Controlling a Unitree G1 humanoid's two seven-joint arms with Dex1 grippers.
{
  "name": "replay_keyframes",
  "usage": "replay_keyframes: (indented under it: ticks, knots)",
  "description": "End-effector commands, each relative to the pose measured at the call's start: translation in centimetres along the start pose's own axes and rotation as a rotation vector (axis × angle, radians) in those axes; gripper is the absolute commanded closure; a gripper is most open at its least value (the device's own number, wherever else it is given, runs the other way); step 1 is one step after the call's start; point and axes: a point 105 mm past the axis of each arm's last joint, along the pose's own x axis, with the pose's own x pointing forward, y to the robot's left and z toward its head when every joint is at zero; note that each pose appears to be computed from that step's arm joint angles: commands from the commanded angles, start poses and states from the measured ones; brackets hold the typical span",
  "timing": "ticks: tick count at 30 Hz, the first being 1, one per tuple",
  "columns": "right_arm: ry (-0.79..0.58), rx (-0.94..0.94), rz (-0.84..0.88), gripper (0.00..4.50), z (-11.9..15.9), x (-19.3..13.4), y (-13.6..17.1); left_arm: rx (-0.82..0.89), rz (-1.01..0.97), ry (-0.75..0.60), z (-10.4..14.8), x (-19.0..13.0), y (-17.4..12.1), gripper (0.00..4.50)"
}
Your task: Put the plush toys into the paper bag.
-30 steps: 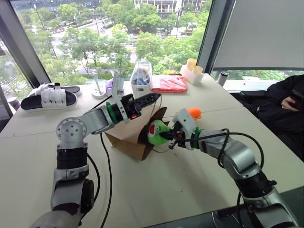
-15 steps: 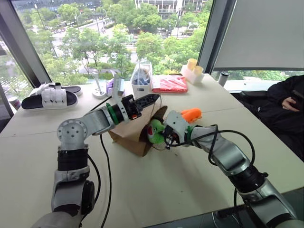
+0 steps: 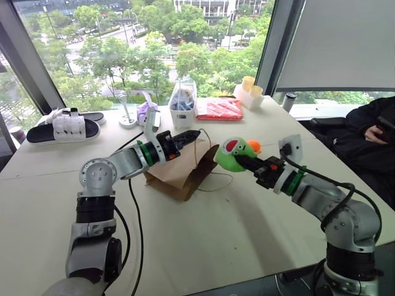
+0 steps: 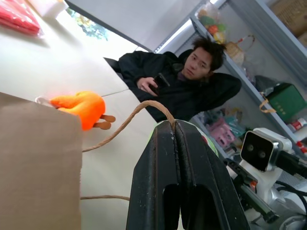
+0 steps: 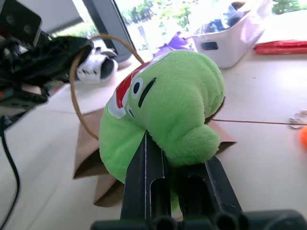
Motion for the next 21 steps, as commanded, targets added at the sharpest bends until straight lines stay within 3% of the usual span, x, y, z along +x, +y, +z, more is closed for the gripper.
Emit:
replay_keyframes:
  ticks: [1,7,15,21]
  knots:
    - [0.032,-0.163,0.048,4.48,1.0,1.3,1.6,0.0,-0.096,-0.045,1.7,0.3,-2.2,4.5]
    - [0.131,-0.308,0.076,4.48,0.7,4.2,1.9,-0.019,-0.18,-0.064,2.8,0.9,-4.5,4.5]
    - [0.238,-0.447,0.067,4.48,-0.3,7.0,1.3,-0.019,-0.205,-0.032,1.5,1.3,-5.7,4.5]
    - [0.332,-0.709,0.099,4.48,-1.5,8.4,1.6,-0.041,-0.205,-0.031,1.0,1.4,-5.8,4.5]
